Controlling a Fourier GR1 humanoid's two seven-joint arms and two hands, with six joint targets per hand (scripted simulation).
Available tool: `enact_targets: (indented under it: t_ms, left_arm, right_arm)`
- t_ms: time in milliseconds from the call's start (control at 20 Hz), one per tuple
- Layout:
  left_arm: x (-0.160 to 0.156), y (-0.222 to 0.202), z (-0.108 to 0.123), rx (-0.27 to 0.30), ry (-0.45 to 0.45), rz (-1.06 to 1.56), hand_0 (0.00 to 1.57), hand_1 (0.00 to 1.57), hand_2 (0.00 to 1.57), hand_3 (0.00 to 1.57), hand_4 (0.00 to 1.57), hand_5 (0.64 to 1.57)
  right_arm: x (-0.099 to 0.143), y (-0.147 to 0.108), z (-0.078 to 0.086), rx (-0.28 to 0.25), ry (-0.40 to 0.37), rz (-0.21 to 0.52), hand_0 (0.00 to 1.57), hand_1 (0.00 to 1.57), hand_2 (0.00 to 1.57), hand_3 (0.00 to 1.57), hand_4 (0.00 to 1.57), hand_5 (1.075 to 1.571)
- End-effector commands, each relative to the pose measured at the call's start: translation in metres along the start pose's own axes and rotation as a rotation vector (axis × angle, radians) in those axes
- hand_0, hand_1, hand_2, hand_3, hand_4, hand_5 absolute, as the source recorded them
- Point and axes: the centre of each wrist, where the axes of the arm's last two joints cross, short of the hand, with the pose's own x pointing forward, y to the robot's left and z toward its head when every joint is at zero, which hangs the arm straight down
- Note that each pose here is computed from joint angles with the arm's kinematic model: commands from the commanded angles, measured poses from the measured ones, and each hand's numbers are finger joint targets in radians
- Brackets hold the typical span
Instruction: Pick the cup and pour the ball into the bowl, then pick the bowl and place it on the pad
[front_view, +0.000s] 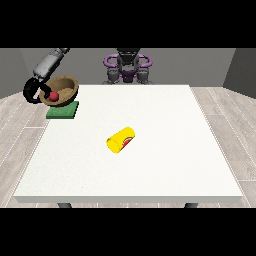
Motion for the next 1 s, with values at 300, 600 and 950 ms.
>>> enact_targets:
  t_ms: [300, 600, 950]
  left_arm:
    - [0.007, 0.005, 0.004, -0.012, 0.002, 0.003, 0.00, 0.00, 0.00, 0.00, 0.00, 1.526]
    - [0.036, 0.025, 0.004, 0.019, -0.086, -0.006, 0.00, 0.00, 0.00, 0.00, 0.00, 1.516]
    - [0.027, 0.011, 0.004, 0.002, -0.055, 0.015, 0.00, 0.00, 0.00, 0.00, 0.00, 1.515]
  right_arm:
    - [-0.070, 0.035, 0.020, -0.002, 0.185, -0.201, 1.57, 1.57, 1.57, 1.40, 1.02, 1.568]
    - [-0.026, -0.047, 0.019, -0.216, 0.082, -0.182, 0.85, 0.85, 0.80, 1.10, 0.00, 1.540]
    - [0.010, -0.066, 0.010, -0.207, 0.067, -0.195, 0.48, 0.48, 0.54, 0.69, 0.00, 1.513]
